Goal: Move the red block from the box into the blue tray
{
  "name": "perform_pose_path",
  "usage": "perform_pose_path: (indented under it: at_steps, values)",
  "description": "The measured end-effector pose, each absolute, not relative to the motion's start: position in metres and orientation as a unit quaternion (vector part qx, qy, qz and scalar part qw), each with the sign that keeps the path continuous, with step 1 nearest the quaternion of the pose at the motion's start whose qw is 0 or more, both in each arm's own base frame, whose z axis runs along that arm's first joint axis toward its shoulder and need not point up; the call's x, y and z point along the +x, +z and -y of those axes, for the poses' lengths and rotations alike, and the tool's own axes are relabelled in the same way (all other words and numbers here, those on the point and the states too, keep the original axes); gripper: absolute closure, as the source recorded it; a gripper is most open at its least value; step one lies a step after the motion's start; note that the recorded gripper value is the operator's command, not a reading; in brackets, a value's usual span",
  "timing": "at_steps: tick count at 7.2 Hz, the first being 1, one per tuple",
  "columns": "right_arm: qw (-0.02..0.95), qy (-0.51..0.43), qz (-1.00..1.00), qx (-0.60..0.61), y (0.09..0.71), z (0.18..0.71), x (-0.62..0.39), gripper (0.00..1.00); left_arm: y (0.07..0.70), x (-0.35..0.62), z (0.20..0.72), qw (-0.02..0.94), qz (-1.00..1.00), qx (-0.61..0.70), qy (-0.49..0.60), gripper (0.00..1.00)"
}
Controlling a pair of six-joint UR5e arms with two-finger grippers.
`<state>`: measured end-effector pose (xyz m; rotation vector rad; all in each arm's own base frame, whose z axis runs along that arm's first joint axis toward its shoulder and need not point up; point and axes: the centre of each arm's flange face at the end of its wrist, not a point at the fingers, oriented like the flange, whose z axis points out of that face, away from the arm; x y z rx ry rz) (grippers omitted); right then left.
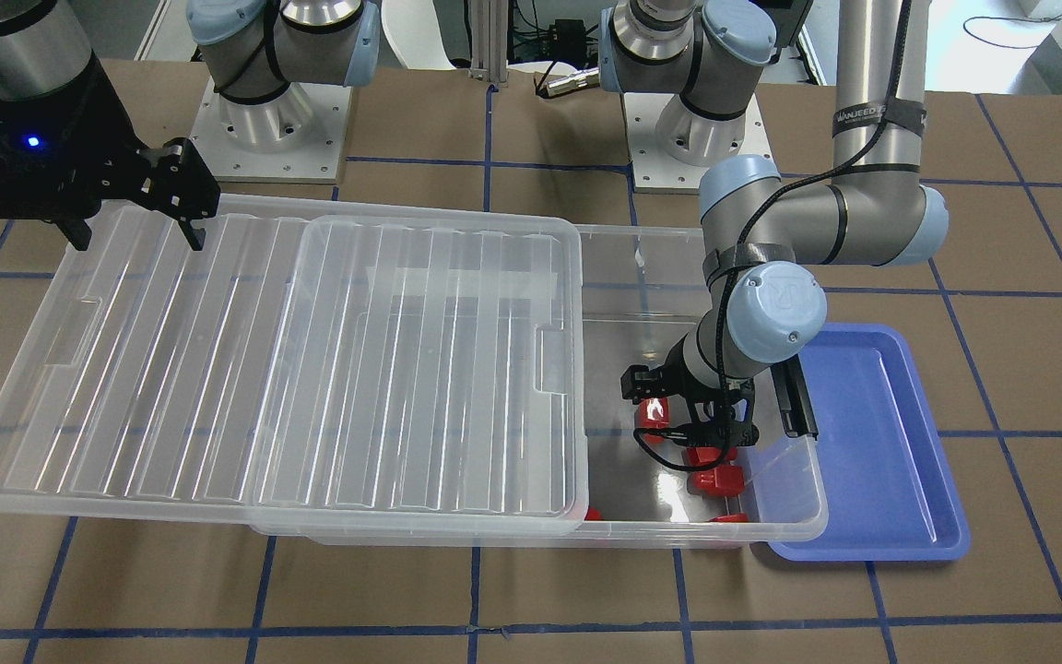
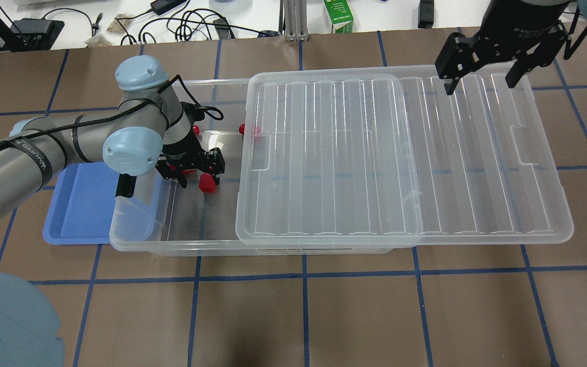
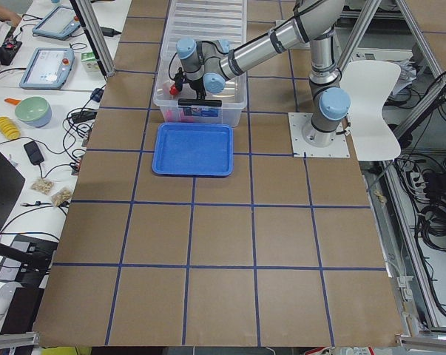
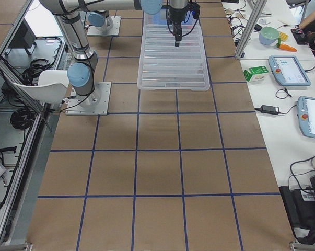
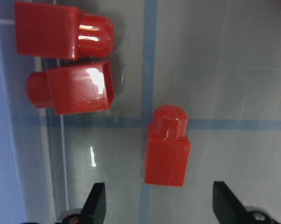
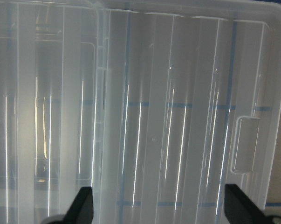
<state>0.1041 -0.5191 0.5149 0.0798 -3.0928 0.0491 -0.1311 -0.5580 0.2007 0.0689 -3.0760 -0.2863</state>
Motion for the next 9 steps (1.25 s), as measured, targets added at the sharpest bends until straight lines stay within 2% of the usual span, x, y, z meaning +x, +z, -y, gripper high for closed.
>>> perform_pose_path:
  at_steps: [1, 2, 3, 6, 9]
  values:
    - [0.023, 0.017, 0.999, 0.025, 0.514, 0.52, 0.105, 0.0, 0.192, -0.131, 0.56, 0.026, 0.995, 0.022, -0.093, 0.26]
    - [0.021, 0.02, 0.999, 0.025, 0.514, 0.521, 0.106, 0.0, 0.184, -0.132, 0.562, 0.027, 0.995, 0.021, -0.09, 0.75]
    - [0.02, 0.023, 0.999, 0.025, 0.514, 0.522, 0.107, 0.0, 0.18, -0.132, 0.564, 0.028, 0.995, 0.022, -0.089, 1.0]
    - [0.022, 0.028, 0.999, 0.025, 0.516, 0.523, 0.106, 0.0, 0.183, -0.133, 0.567, 0.03, 0.996, 0.026, -0.083, 1.0]
    - [0.023, 0.028, 0.999, 0.025, 0.517, 0.523, 0.105, 0.0, 0.227, -0.133, 0.579, 0.037, 0.997, 0.027, -0.062, 1.0]
